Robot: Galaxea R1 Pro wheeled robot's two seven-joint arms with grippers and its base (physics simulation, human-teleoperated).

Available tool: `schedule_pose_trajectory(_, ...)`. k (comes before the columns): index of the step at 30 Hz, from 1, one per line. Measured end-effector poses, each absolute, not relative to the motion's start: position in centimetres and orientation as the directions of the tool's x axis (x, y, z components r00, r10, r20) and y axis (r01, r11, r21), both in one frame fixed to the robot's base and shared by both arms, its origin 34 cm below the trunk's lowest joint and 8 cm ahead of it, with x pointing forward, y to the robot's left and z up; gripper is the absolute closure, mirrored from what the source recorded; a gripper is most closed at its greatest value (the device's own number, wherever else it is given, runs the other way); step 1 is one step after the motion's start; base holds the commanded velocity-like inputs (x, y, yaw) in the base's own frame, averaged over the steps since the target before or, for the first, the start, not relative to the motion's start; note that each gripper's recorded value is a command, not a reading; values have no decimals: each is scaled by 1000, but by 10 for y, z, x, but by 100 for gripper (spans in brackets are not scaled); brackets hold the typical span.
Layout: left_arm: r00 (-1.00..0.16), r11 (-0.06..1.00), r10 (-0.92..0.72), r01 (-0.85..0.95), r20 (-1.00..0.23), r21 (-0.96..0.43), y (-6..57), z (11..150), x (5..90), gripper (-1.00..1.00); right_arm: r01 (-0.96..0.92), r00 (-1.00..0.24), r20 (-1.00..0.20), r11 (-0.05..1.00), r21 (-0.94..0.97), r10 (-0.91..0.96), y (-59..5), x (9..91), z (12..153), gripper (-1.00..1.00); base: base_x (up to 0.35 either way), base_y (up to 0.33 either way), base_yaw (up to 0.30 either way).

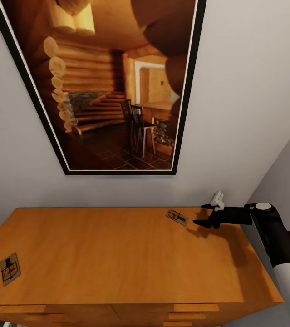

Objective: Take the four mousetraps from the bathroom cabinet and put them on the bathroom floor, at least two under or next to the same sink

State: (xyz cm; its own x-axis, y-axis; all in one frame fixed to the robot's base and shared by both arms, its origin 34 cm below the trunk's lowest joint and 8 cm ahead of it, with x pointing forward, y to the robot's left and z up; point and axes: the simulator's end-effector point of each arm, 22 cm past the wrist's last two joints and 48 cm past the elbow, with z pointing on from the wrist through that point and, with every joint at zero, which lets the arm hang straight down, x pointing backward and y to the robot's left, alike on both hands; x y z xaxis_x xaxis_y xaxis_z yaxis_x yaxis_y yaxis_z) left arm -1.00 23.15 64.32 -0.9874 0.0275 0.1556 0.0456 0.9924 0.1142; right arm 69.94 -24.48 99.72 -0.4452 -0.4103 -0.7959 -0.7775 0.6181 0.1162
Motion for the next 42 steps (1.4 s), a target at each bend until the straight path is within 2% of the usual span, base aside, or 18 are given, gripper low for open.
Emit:
schedule_pose_trajectory(31, -979, 993, 27, 51, 202, 111, 231, 649, -27, -100, -771, -482, -774, 618, 153, -410, -245, 699, 970, -100, 0, 1, 0)
schedule_pose_trajectory(42, -978, 993, 28, 51, 206, 111, 231, 650, -28, -100, -771, -485, -772, 618, 156, -410, -244, 698, 967, -100, 55, 101, 0)
